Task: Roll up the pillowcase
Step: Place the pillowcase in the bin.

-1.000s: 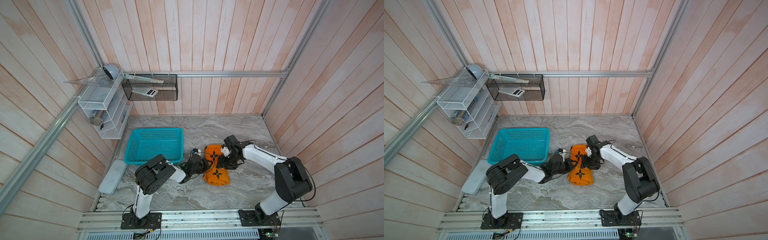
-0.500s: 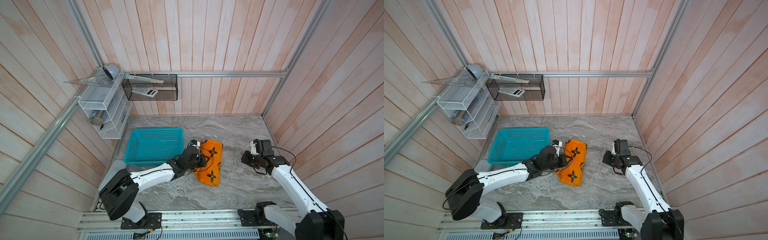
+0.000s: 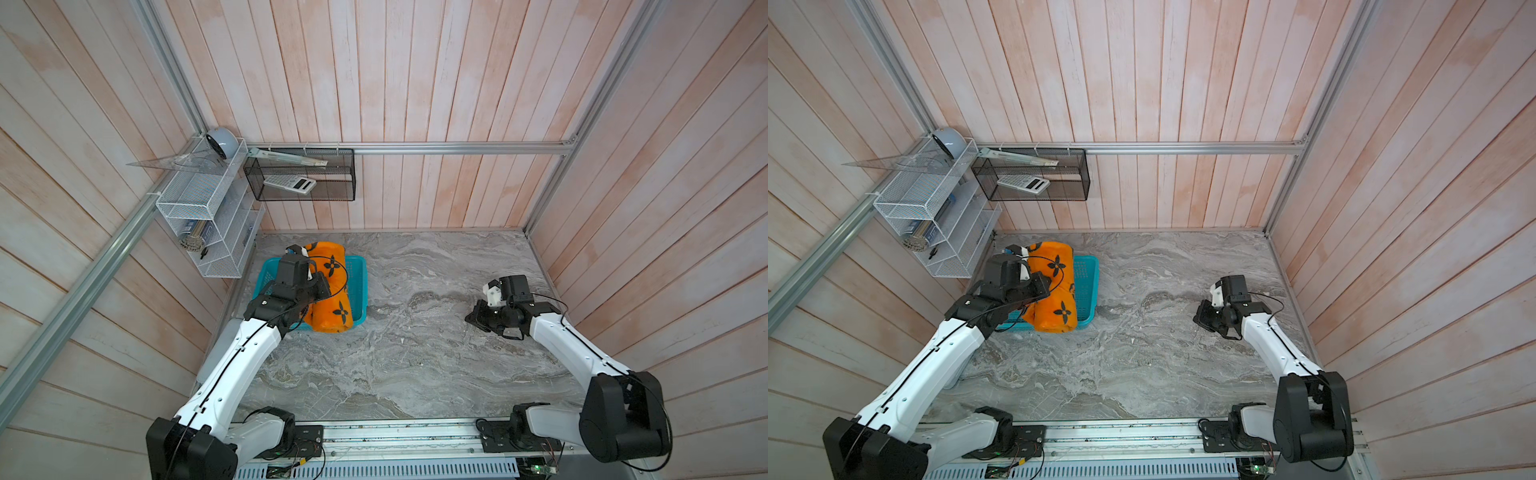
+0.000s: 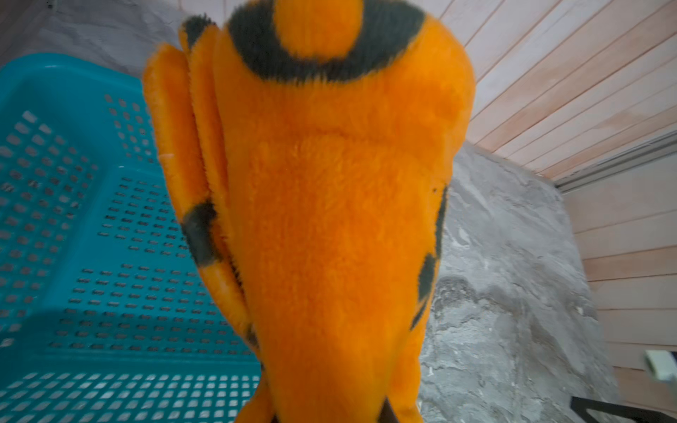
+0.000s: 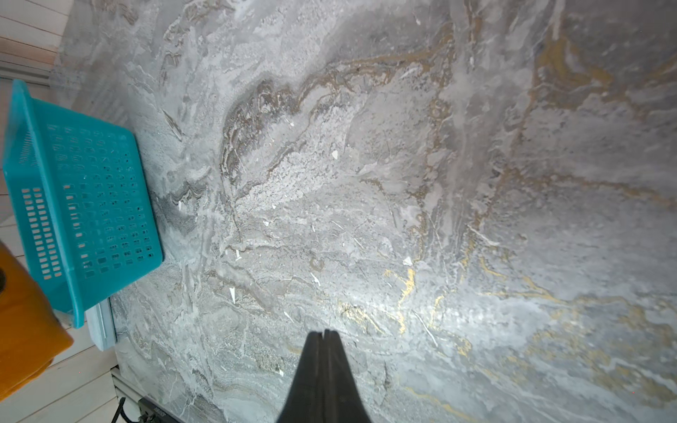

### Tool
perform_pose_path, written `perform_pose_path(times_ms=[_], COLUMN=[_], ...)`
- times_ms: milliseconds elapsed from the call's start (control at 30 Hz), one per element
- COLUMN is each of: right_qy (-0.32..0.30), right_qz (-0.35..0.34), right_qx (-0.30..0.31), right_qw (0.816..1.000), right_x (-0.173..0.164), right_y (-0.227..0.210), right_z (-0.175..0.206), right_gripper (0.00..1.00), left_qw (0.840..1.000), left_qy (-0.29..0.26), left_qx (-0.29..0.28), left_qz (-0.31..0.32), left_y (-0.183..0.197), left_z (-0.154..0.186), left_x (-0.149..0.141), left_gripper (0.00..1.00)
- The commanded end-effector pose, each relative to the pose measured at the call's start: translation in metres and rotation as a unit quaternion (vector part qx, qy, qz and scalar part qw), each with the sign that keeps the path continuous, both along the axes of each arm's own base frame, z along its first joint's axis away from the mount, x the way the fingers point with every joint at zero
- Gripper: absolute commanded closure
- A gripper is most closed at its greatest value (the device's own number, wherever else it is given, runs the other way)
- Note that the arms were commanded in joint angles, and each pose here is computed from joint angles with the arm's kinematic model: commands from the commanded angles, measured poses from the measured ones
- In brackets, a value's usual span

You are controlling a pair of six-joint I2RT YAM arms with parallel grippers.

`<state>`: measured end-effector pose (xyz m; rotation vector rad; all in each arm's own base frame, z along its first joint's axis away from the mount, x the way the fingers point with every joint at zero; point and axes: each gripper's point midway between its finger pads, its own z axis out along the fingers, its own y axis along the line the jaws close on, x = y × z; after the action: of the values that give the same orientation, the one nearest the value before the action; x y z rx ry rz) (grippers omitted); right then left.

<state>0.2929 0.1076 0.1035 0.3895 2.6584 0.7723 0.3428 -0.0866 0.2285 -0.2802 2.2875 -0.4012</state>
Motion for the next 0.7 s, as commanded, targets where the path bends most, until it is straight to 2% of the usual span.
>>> perform_pose_path(times_ms=[0,267,400,467,567,667], right_qy=[-0.032,-0.023,-0.018,-0.017,-0.013,-0.013], right_qz=[0.014,0.026,0.028,0.028,0.029,0.029], right_qx=[0.012,0.019,0.017,0.02,0.022,0.023], right_qw=[0.999,0.999,0.999,0.999,0.999,0.999], right_x=[0.011,0.01,0.01,0.011,0.013,0.014], right_y=[0.007,0.012,0.013,0.014,0.015,0.016], right_z=[0.018,0.011,0.007,0.005,0.002,0.0], right_gripper=[1.0,1.0,1.0,1.0,1.0,1.0], left_qw=[0.999,0.993,0.992,0.992,0.993,0.994], left_qy=[-0.016,-0.063,-0.073,-0.076,-0.061,-0.032], left_qx=[-0.009,-0.038,-0.015,-0.038,-0.041,-0.052], left_qz=[-0.047,-0.091,-0.097,-0.096,-0.095,-0.09], left_y=[-0.006,-0.025,-0.022,-0.021,-0.023,-0.022], left_z=[0.009,0.036,0.048,0.049,0.032,-0.007], left_x=[0.01,0.045,0.063,0.074,0.087,0.097], left_gripper=[1.0,1.0,1.0,1.0,1.0,1.0])
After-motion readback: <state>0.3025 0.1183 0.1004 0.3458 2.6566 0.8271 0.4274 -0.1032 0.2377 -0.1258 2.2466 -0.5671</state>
